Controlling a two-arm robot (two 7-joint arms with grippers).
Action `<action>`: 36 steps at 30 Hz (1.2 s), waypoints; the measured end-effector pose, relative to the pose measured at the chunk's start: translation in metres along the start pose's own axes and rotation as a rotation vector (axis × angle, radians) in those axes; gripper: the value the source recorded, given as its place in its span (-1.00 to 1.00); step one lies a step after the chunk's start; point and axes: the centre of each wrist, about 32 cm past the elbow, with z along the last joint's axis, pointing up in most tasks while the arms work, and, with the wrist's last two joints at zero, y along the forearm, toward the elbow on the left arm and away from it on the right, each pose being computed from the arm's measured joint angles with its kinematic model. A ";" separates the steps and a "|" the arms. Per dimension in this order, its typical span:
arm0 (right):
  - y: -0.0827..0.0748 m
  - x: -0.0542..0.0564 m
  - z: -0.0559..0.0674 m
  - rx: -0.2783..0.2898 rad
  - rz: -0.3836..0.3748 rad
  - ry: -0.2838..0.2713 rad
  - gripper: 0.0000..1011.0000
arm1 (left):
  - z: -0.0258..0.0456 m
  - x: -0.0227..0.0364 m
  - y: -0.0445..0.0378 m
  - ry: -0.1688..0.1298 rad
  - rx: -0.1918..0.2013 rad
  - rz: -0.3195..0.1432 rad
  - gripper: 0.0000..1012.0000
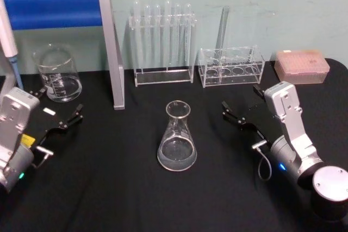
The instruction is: Grasp the erlenmeyer flask with one hand, shake it three times, then place it back.
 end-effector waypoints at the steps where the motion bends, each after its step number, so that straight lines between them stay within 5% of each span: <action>1: 0.000 0.000 0.000 0.000 0.000 0.000 0.98 | 0.0000 0.0000 0.0000 0.000 0.000 0.000 0.98; 36: 0.000 0.000 0.000 0.000 0.001 0.004 0.98 | 0.0000 0.0000 0.0000 0.000 0.000 0.000 0.98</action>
